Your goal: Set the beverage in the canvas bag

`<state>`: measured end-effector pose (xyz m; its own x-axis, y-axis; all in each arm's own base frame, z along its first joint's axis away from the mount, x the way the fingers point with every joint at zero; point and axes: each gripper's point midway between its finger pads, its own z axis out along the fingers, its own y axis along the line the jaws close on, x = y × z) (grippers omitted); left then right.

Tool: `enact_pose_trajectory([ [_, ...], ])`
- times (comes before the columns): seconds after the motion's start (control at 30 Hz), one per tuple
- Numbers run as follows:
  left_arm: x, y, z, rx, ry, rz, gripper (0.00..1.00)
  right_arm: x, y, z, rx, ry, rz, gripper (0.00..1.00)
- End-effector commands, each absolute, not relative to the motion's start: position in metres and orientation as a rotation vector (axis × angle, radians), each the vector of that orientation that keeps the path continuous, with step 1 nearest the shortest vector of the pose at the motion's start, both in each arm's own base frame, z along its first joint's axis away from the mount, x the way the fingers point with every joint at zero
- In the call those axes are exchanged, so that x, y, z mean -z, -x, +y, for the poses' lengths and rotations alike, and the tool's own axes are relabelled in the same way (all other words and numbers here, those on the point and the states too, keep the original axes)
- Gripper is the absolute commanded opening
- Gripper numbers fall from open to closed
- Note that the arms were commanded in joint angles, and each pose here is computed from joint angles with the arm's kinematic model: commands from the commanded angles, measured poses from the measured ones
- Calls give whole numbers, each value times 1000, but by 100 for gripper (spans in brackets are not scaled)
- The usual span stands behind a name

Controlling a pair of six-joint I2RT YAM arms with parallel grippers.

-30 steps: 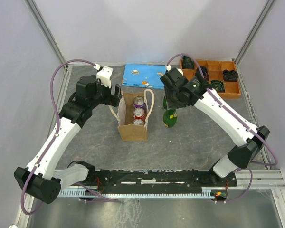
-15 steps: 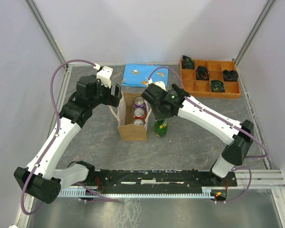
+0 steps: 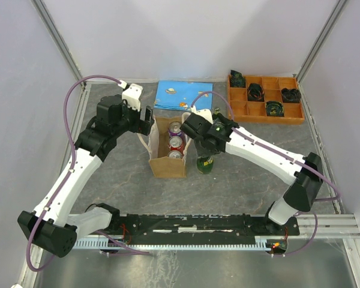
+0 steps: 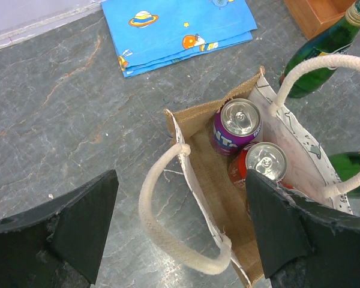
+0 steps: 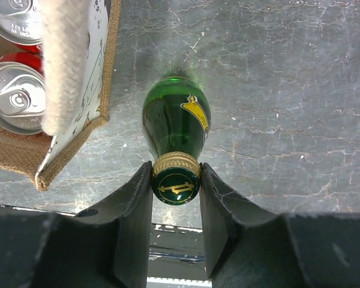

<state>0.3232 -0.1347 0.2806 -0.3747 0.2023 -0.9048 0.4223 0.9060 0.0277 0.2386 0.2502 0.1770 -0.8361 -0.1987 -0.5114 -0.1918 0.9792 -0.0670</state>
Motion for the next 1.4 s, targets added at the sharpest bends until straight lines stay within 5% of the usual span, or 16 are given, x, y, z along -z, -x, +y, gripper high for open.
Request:
enact_pose_trajectory([
  [0.0,-297,-325,-138,275,-453,1924,92,-197,-243,249,-30,209,2511,11],
  [0.1,-297,-324,-141,293,-465,1923,92,-203,-245,249,-37,195,2493,39],
  [0.2,-297,-323,-145,312,-486,1923,93,-208,-248,250,-48,184,2476,57],
  [0.47,-308,-318,-158,376,-580,1885,92,-225,-254,249,-59,146,2425,78],
  [0.8,-352,-310,-228,653,-986,1771,88,-328,-285,152,5,-236,2159,86],
  [1.03,-311,-239,-304,705,-1589,1650,88,-301,-266,47,224,-463,2235,90],
  [1.37,-259,-182,-354,620,-1993,1478,87,-260,-230,13,219,-570,2316,97],
])
